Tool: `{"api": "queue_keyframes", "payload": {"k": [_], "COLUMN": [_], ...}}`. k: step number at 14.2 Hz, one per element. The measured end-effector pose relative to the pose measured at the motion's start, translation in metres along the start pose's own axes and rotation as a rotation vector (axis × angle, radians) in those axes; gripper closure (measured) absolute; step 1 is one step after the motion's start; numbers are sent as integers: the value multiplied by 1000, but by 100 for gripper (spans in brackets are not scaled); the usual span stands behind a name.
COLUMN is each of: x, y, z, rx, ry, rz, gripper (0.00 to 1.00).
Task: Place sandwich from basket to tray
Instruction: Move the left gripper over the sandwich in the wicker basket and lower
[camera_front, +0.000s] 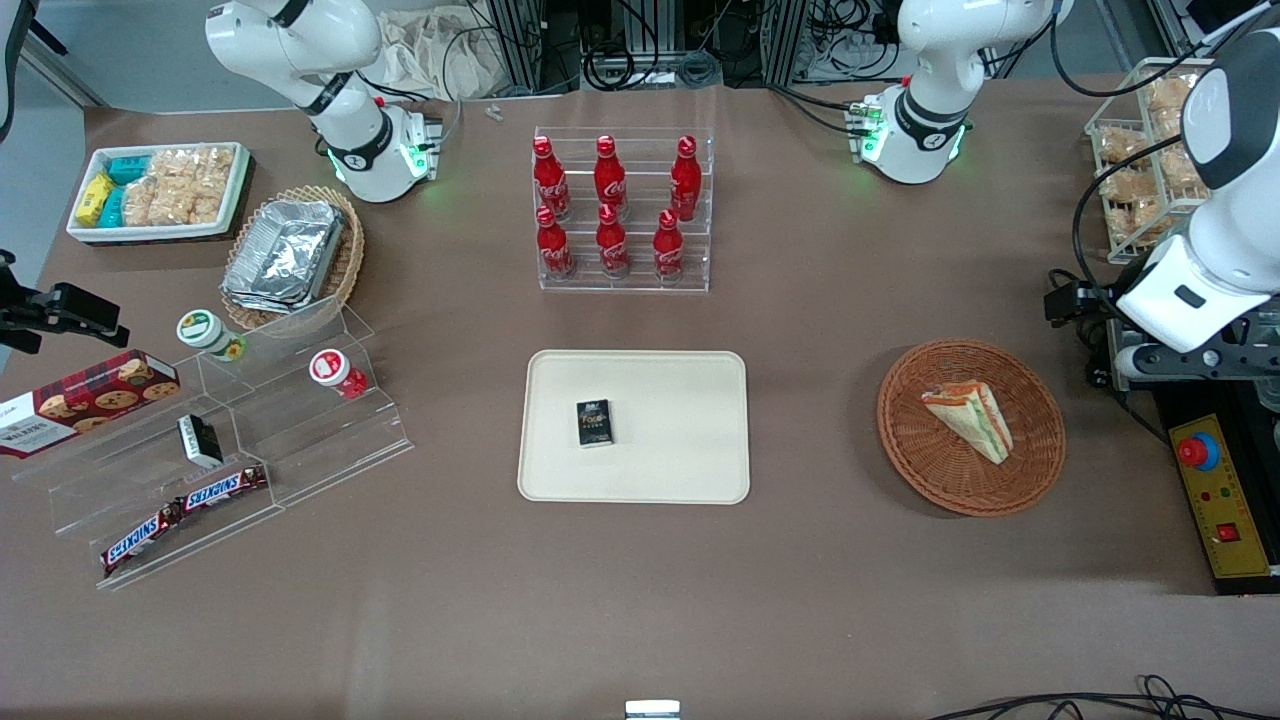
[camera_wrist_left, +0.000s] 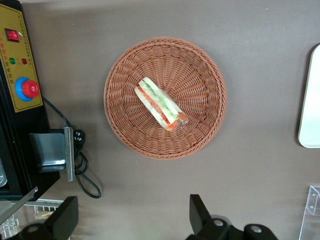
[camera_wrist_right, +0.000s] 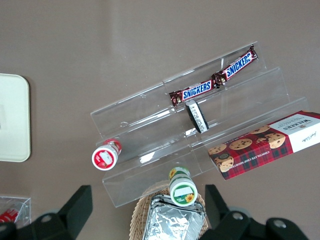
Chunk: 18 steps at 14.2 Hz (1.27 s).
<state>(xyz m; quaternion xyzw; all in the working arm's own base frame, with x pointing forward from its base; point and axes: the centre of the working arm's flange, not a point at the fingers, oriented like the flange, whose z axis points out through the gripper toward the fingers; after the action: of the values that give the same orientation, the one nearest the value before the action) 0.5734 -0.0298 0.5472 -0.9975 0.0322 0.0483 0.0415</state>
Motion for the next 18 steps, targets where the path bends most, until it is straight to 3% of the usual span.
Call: {"api": "queue_keyframes", "payload": {"k": [5,8,14,18], "x": [10,19,18,15], "y": [1,1,3,-19], "z": [25,53,167,220], "rx": [-10,-10,-35,-59], "ry": [-53,-74,-4,9], "rz": [-26,-260,-761,-898], "gripper": [0,0,0,0]}}
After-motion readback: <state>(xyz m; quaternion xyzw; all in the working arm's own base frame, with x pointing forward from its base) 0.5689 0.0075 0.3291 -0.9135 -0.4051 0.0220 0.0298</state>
